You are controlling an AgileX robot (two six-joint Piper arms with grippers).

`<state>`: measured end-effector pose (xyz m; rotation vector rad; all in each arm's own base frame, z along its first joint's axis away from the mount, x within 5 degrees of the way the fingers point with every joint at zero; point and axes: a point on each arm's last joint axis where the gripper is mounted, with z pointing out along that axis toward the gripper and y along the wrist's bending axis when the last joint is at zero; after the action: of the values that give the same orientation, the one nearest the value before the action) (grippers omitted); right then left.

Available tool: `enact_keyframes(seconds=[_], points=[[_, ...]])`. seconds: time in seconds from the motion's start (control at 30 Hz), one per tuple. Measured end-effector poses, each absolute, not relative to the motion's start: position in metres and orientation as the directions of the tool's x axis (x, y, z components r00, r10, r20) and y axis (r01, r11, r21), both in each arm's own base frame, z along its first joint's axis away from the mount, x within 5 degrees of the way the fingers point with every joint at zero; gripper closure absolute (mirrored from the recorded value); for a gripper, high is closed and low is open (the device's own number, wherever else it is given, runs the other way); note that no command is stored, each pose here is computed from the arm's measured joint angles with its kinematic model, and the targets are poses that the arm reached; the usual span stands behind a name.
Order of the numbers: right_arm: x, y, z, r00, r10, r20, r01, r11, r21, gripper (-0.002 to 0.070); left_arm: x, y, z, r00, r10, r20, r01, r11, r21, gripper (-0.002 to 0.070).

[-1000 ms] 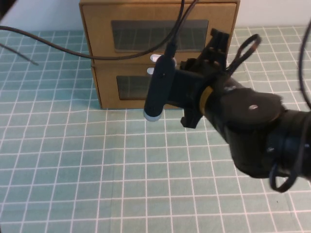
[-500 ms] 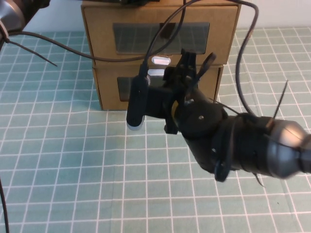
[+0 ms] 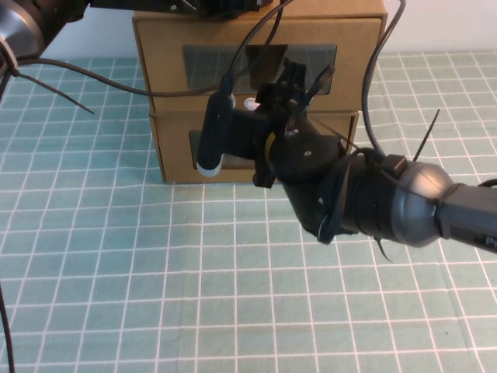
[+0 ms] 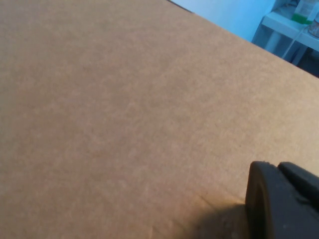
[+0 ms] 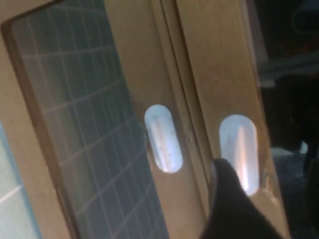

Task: Open the shoe box
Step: 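Pull the top drawer of the cardboard box fully open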

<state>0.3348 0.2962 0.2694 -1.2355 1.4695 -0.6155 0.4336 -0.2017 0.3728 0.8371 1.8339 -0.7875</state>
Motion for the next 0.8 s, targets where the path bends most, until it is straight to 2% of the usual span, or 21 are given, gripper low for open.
enact_keyframes(seconds=[0.23, 0.47, 0.8], points=[[0.356, 0.299, 0.255, 0.095, -0.921, -0.378, -0.365, 0.32, -0.874, 0.0429, 0.434, -0.202, 0.373, -0.326, 0.209, -0.922, 0.813, 0.56, -0.16, 0.068], [0.363, 0.303, 0.252, 0.087, -0.921, -0.379, -0.35, 0.328, -0.877, 0.064, 0.433, -0.202, 0.373, -0.327, 0.213, -0.921, 0.816, 0.555, -0.162, 0.068], [0.359, 0.298, 0.253, 0.065, -0.927, -0.369, -0.339, 0.327, -0.882, 0.0661, 0.432, -0.202, 0.373, -0.364, 0.194, -0.911, 0.807, 0.554, -0.204, 0.068]])
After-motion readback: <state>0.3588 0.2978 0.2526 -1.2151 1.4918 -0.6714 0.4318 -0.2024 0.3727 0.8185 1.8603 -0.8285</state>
